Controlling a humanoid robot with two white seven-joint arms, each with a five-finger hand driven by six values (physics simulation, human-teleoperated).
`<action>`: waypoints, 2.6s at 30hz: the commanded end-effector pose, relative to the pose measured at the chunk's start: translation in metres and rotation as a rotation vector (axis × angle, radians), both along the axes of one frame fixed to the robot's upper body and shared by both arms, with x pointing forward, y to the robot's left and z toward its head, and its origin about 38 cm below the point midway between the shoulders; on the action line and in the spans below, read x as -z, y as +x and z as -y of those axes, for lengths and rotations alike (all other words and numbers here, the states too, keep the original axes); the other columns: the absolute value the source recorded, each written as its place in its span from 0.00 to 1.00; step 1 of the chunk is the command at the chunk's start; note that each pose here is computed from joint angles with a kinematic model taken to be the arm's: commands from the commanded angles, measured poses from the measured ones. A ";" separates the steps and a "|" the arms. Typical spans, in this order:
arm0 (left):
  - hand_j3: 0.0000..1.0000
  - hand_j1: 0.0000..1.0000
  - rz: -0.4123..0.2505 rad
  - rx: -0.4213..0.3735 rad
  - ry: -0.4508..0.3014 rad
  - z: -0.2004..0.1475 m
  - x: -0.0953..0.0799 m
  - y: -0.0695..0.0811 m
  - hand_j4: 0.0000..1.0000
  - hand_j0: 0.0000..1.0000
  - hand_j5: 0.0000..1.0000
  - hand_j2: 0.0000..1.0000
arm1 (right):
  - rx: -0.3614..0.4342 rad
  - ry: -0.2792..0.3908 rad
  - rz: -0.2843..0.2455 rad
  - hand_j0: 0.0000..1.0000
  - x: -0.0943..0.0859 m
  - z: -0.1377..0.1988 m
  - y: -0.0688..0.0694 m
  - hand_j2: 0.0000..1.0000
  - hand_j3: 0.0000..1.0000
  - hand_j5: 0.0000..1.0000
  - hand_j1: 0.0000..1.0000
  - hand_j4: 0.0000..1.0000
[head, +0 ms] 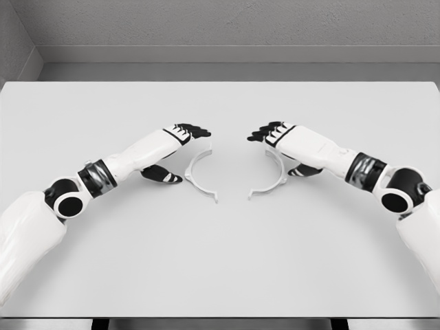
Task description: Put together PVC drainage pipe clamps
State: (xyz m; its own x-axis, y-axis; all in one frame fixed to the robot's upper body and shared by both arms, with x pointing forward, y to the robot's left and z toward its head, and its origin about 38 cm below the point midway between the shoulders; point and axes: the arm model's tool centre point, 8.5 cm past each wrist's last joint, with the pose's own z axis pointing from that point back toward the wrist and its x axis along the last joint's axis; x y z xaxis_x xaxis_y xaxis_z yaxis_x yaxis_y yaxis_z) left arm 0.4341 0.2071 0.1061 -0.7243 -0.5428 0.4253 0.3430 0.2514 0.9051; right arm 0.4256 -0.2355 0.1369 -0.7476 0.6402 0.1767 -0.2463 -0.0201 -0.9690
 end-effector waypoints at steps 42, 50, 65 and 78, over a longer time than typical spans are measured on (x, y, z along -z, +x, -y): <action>1.00 1.00 0.006 -0.052 0.002 -0.016 -0.007 0.016 1.00 1.00 1.00 1.00 | -0.009 0.022 -0.053 1.00 0.000 -0.052 0.049 1.00 1.00 1.00 1.00 1.00; 1.00 1.00 0.003 -0.045 0.000 -0.012 -0.006 0.015 1.00 1.00 1.00 1.00 | 0.153 0.150 0.138 1.00 -0.082 0.049 0.051 1.00 1.00 1.00 1.00 1.00; 1.00 1.00 -0.025 -0.039 -0.024 0.004 0.005 0.016 1.00 1.00 1.00 1.00 | 0.096 0.191 0.081 1.00 -0.096 0.111 -0.052 1.00 1.00 1.00 1.00 1.00; 1.00 1.00 -0.031 -0.029 -0.039 0.013 0.007 0.014 1.00 1.00 1.00 1.00 | 0.095 0.190 0.072 1.00 -0.093 0.110 -0.051 1.00 1.00 1.00 1.00 1.00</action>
State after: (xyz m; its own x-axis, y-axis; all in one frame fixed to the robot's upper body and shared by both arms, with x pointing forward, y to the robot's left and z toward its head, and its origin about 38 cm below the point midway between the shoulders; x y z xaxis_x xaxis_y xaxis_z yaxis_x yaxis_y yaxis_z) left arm 0.4479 0.1954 0.0983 -0.6957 -0.5503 0.4617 0.3605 0.2885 0.8870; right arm 0.3749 -0.3452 0.2299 -0.7021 0.6698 0.2418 -0.1654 0.1769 -0.9702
